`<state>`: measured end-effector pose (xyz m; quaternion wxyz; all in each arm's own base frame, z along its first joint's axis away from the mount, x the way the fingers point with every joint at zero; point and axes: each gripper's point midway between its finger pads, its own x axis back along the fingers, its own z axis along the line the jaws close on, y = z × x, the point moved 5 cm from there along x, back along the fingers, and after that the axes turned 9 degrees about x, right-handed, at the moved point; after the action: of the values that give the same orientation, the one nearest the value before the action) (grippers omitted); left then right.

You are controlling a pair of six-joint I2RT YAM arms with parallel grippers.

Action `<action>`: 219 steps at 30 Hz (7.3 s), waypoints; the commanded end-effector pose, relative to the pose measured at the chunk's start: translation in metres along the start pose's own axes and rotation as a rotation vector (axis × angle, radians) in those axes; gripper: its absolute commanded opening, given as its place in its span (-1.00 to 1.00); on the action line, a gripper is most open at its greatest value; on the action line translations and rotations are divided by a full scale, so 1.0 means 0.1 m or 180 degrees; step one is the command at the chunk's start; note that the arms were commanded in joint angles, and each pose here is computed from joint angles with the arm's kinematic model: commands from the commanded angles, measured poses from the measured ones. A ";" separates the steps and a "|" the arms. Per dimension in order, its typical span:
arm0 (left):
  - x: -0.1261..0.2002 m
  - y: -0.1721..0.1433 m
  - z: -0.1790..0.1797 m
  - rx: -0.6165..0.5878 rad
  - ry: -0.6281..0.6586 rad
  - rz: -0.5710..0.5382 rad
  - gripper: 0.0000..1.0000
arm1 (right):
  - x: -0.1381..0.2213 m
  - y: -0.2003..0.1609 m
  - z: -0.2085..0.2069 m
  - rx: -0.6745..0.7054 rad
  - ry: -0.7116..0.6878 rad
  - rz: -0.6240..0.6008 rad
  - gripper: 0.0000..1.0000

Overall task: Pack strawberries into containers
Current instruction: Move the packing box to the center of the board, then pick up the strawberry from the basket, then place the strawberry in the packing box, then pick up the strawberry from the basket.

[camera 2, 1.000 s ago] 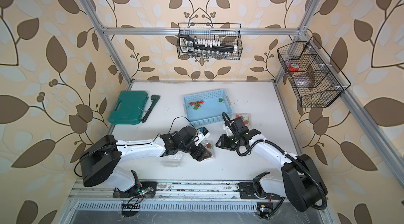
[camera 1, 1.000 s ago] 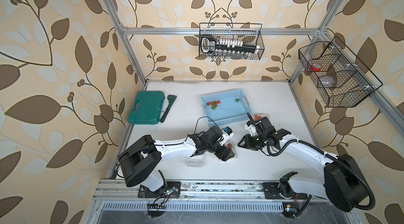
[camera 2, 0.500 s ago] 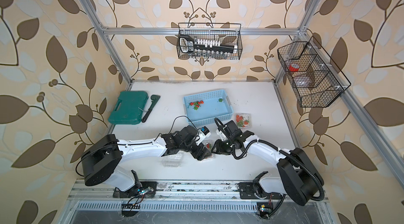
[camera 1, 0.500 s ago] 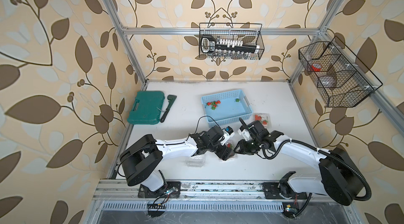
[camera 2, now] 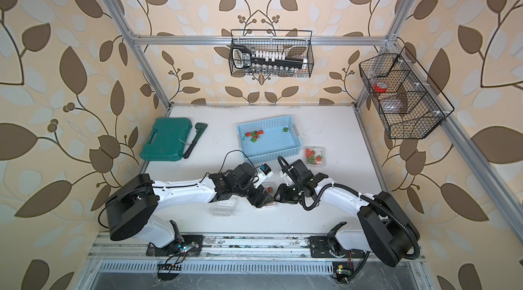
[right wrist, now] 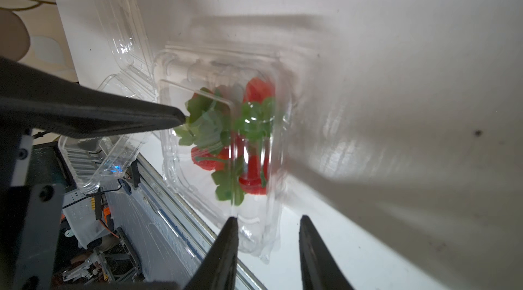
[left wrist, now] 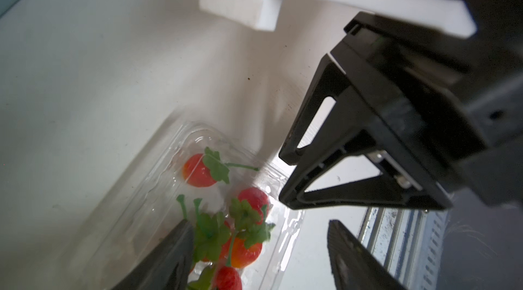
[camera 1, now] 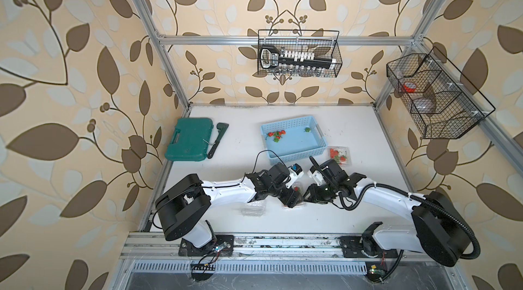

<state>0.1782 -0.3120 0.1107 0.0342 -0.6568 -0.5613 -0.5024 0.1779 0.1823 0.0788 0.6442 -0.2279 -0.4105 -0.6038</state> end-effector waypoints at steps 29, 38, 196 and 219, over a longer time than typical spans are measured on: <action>1.90 0.81 0.93 0.1046 0.0505 -0.1465 0.58 | -0.22 0.19 1.23 0.1380 -0.0170 0.0026 -0.26; 2.06 0.82 0.93 0.1085 -0.0007 -0.1190 0.58 | -0.65 0.17 1.17 0.1248 -0.0213 0.0309 -0.26; 2.48 1.08 1.79 0.1477 0.0849 -0.1662 0.57 | -0.98 0.50 1.94 0.2638 -0.0330 0.0314 -0.54; 2.58 1.53 1.75 0.1297 0.0669 -0.1692 0.54 | -0.15 3.08 0.15 0.0565 -0.0812 -0.1106 -0.24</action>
<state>0.3636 -0.0740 0.2710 0.1149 -0.4015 -0.7999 -0.4311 0.4668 0.2405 0.1412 0.4725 -0.1828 -0.5933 -0.6255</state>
